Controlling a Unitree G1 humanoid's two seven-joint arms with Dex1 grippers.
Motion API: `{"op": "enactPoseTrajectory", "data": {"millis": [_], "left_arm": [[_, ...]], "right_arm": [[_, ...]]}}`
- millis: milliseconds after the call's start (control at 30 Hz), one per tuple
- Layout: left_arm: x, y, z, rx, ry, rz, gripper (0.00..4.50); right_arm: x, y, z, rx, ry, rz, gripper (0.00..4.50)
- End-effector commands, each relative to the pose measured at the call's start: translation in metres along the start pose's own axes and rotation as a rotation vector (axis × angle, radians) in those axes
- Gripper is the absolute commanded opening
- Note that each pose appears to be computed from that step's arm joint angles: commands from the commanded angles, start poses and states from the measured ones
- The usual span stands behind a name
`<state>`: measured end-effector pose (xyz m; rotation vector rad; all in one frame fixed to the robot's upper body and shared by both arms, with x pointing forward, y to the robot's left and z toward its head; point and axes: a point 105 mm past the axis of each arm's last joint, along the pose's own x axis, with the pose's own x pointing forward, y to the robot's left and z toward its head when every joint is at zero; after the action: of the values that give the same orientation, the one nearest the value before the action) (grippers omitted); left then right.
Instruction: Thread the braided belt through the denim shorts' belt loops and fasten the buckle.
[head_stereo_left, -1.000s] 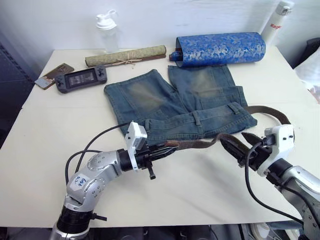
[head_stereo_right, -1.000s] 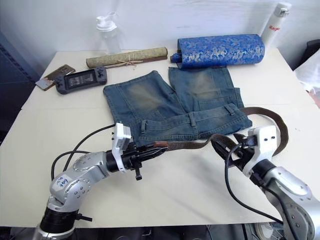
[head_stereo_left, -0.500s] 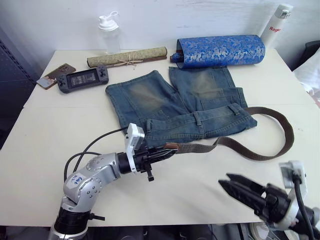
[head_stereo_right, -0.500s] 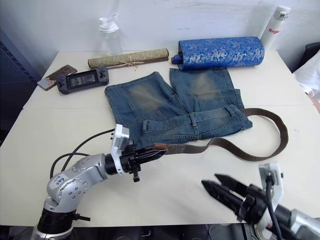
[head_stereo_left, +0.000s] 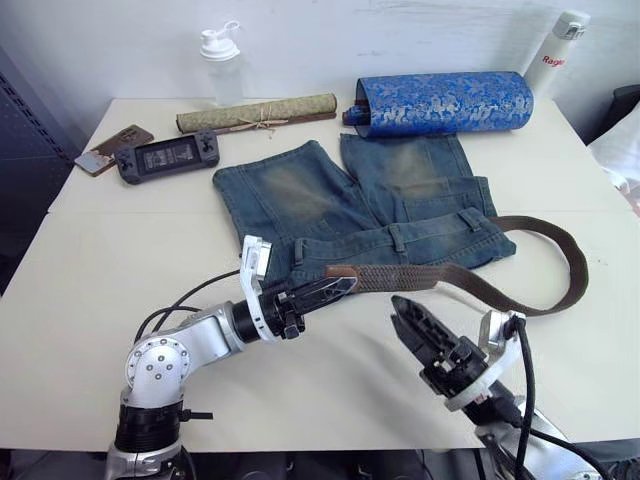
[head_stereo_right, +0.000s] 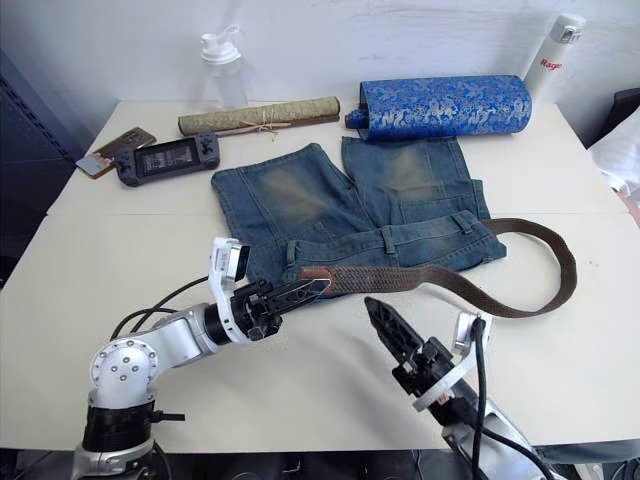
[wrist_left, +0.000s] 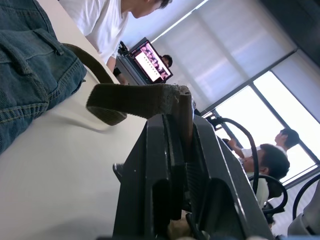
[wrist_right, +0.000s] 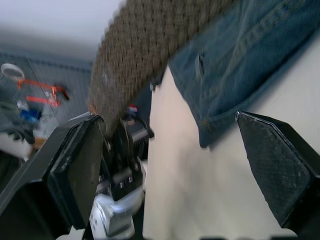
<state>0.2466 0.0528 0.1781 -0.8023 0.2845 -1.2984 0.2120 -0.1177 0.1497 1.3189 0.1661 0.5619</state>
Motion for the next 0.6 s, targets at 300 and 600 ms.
{"op": "enactPoseTrajectory", "data": {"millis": [300, 600], "left_arm": [[0.0, -0.008, 0.008, 0.001, 0.004, -0.009, 0.0], [0.003, -0.009, 0.002, 0.006, 0.044, -0.035, 0.0]], "right_arm": [[0.01, 0.011, 0.007, 0.018, -0.126, 0.091, 4.47], [0.021, 0.008, 0.01, 0.013, -0.126, 0.101, 0.55]]}}
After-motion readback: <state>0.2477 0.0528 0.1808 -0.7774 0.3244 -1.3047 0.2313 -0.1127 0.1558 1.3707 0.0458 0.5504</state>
